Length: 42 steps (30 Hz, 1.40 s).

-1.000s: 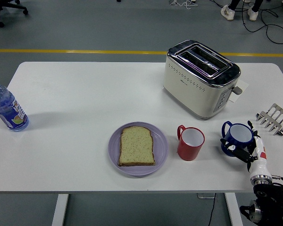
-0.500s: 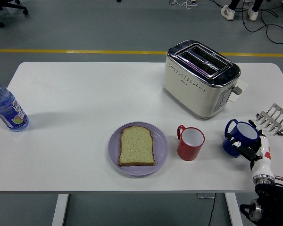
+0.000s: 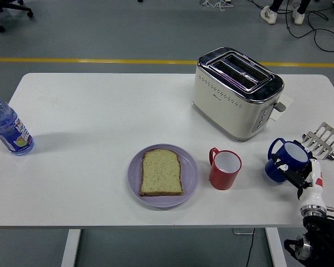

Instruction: Pick up the cup,pour liquid into bread,place the cup on the desk

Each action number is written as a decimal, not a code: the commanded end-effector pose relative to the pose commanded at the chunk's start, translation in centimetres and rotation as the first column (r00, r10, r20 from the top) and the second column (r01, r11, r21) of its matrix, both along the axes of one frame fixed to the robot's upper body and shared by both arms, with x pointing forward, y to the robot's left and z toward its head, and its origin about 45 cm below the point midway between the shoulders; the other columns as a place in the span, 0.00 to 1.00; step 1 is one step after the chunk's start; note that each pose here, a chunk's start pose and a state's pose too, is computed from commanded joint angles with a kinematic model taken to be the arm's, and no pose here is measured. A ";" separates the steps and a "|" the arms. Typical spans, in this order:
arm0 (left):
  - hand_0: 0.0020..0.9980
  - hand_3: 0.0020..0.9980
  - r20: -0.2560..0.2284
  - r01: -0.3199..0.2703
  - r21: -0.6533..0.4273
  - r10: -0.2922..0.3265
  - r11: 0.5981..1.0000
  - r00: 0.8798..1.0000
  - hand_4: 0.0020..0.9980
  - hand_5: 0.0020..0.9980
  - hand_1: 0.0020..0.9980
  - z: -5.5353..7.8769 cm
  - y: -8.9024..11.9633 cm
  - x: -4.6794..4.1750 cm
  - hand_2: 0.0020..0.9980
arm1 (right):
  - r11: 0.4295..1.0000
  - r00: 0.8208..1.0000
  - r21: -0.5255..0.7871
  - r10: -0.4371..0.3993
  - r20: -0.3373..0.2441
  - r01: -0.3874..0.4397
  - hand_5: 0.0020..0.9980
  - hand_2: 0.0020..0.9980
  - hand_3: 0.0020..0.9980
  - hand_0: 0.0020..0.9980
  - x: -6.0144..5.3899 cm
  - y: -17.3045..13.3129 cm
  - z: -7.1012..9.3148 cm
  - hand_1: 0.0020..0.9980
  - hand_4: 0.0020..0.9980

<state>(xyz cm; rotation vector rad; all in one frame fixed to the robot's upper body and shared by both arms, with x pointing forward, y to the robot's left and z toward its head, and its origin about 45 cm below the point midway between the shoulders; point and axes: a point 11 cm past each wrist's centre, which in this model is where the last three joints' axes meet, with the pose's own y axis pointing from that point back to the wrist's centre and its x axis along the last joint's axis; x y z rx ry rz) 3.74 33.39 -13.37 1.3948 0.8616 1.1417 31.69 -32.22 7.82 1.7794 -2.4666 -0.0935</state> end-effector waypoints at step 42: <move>0.64 0.56 -0.005 -0.005 0.003 0.005 1.000 1.000 0.32 0.83 0.65 0.0 0.2 -0.25 0.66 | 0.953 0.958 -0.191 0.260 0.121 -0.235 0.00 0.53 0.56 0.28 2.9 6.6 11.3 0.32 0.77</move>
